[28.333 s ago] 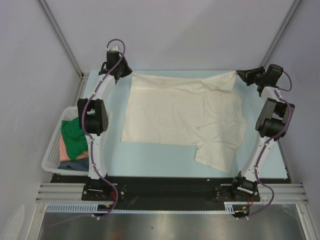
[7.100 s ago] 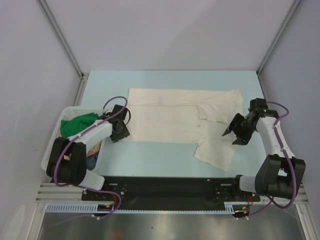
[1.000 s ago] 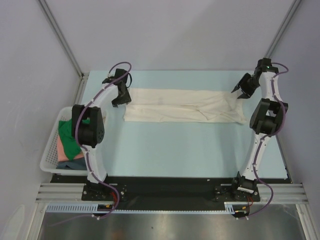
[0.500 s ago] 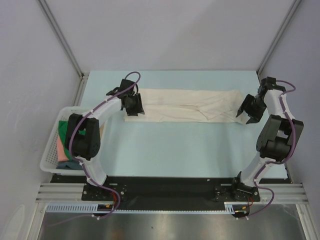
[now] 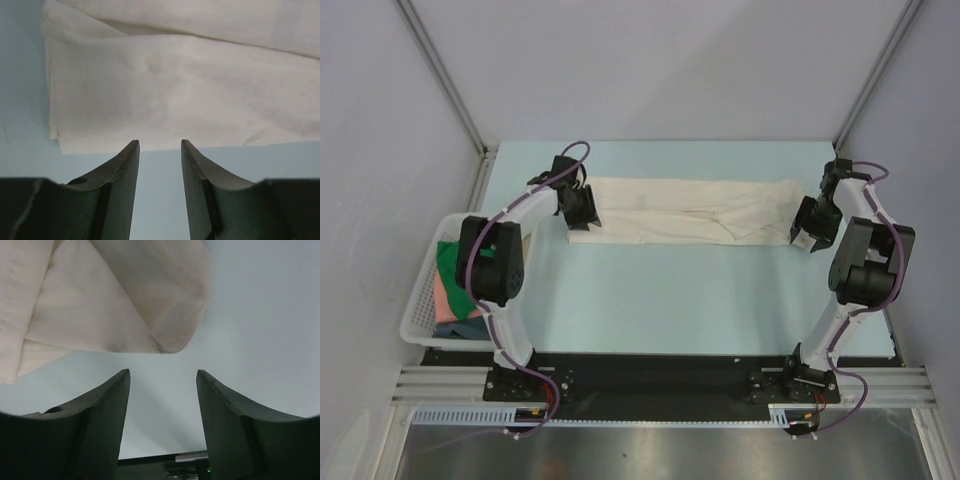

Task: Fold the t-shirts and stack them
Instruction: Fold the tshirt

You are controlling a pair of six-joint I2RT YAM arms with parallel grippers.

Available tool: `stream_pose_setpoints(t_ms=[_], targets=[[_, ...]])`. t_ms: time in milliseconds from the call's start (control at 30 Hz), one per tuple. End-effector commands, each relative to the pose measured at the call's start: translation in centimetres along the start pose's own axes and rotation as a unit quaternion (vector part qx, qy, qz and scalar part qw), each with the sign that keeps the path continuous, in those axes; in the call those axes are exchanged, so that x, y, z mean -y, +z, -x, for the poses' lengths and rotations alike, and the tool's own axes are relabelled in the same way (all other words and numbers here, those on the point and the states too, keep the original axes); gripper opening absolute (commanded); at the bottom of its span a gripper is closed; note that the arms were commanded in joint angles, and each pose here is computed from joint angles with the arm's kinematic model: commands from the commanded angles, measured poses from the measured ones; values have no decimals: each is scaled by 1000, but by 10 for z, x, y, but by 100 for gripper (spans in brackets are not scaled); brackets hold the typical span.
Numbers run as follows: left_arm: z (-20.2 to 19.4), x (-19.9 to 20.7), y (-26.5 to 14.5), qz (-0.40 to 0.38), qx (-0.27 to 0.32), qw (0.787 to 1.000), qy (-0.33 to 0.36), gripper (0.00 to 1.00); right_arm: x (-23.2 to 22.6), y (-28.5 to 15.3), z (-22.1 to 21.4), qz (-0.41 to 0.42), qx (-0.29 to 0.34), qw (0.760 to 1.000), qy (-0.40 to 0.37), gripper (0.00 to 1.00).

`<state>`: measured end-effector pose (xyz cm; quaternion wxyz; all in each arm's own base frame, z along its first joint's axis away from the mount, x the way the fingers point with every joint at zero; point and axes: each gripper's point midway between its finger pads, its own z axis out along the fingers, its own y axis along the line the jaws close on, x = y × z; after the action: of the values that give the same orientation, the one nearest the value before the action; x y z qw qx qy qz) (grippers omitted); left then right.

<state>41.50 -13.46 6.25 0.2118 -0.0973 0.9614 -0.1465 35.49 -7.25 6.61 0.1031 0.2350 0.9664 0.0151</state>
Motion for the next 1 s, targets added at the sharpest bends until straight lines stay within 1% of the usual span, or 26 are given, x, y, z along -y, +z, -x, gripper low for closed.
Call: stream_pose_setpoints(t_ms=[0, 100, 133, 267, 400, 467, 567, 600, 667, 733, 767, 833, 967], targets=[[13, 4, 3, -11, 1, 1000, -10, 44, 2, -6, 22, -21, 41, 999, -16, 61], [10, -6, 10, 2, -10, 1000, -26, 43, 1, -2, 22, -23, 40, 999, -21, 58], [8, -9, 11, 3, -15, 999, -29, 43, 1, -1, 23, -25, 42, 998, -25, 56], [4, -22, 13, 9, -20, 999, -41, 43, 1, 4, 33, -36, 60, 997, -30, 54], [-1, -24, 14, 12, -27, 999, -41, 43, -3, 11, 46, -31, 72, 996, -37, 45], [-5, -26, 16, 13, -34, 998, -43, 43, -5, 12, 55, -29, 83, 995, -38, 39], [-7, -28, 17, 17, -37, 998, -40, 43, -11, 15, 62, -17, 81, 996, -42, 28], [-8, -29, 18, 19, -37, 998, -39, 43, -9, 15, 66, -24, 85, 995, -42, 26], [-9, -32, 19, 25, -39, 998, -39, 43, -8, 12, 74, -30, 94, 994, -44, 17], [-9, -34, 20, 28, -38, 998, -41, 43, -6, 14, 79, -36, 95, 994, -45, 12], [-8, -34, 21, 29, -38, 998, -41, 43, -4, 21, 79, -40, 86, 994, -45, 12], [-8, -35, 22, 34, -39, 998, -42, 43, -3, 23, 87, -46, 87, 994, -44, 11], [-5, -36, 19, 37, -32, 998, -42, 43, 2, 38, 91, -63, 70, 994, -46, 12]])
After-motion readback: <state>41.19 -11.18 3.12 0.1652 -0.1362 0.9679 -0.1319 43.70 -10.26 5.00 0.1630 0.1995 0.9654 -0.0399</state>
